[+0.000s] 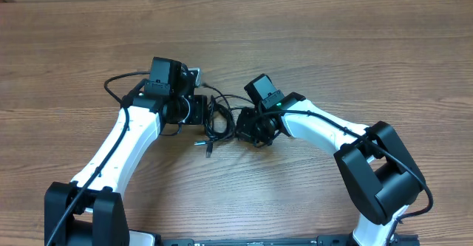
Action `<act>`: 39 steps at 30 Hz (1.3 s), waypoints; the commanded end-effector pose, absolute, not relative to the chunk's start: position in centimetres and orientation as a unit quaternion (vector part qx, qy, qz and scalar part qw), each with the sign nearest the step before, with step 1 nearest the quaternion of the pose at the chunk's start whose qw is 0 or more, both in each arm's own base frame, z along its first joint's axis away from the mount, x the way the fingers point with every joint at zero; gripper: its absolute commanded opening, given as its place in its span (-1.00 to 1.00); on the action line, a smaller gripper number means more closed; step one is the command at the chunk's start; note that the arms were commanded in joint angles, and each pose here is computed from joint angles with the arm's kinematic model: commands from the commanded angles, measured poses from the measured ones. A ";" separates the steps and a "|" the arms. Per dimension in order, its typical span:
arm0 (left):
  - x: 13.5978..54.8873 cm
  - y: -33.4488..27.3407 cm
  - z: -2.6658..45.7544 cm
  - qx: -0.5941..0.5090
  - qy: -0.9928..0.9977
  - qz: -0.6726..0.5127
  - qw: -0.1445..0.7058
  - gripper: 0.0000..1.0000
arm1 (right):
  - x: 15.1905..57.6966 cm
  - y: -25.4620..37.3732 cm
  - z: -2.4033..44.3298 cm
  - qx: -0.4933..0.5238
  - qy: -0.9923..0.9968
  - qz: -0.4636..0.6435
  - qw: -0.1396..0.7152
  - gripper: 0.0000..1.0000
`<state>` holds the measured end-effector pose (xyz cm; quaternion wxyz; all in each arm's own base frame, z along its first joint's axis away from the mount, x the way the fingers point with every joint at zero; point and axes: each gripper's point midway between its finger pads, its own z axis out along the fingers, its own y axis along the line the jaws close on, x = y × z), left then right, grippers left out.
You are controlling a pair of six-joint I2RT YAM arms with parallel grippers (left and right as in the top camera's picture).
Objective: Untangle cables
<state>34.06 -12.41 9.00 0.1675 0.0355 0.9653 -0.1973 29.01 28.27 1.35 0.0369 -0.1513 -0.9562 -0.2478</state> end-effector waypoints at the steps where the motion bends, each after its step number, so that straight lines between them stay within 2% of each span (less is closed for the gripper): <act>1: 34.8 -11.2 10.0 0.012 0.967 -0.175 0.184 -0.92 | 28.5 27.1 -0.2 -0.143 -0.962 -0.229 0.045 -0.93; 6: 33.9 -10.5 8.6 -0.010 0.976 -0.155 0.153 -0.92 | 28.2 25.4 0.2 -0.130 -0.964 -0.220 0.071 -0.92; 9: 33.6 -10.5 7.4 -0.012 0.979 -0.153 0.134 -0.91 | 28.2 24.9 1.1 -0.079 -0.967 -0.231 0.079 -0.93; 14: 33.3 -10.4 5.3 -0.015 0.984 -0.145 0.104 -0.49 | 28.3 25.6 1.9 -0.055 -0.962 -0.255 0.082 -0.82; 15: 33.3 -10.4 5.0 -0.015 0.985 -0.141 0.101 -0.32 | 28.5 25.7 1.9 -0.054 -0.962 -0.258 0.078 -0.77; 17: 33.1 -10.3 4.6 -0.016 0.986 -0.140 0.091 -0.22 | 28.8 25.9 2.0 -0.051 -0.961 -0.262 0.071 -0.63; 22: 32.5 -12.6 5.2 0.036 0.977 -0.191 0.084 -0.30 | 29.6 26.2 2.1 -0.047 -0.961 -0.268 0.052 -0.57; 27: 32.6 -14.3 5.6 0.039 0.974 -0.207 0.089 -0.31 | 30.7 24.3 1.6 -0.076 -0.966 -0.243 0.041 -0.57; 33: 34.0 -15.5 5.6 0.008 0.977 -0.174 0.124 -0.38 | 32.0 20.4 1.3 -0.135 -0.961 -0.235 0.050 -0.57; 39: 33.8 -17.0 4.9 0.012 0.980 -0.147 0.134 -0.38 | 31.7 19.7 1.2 -0.139 -0.961 -0.231 0.059 -0.56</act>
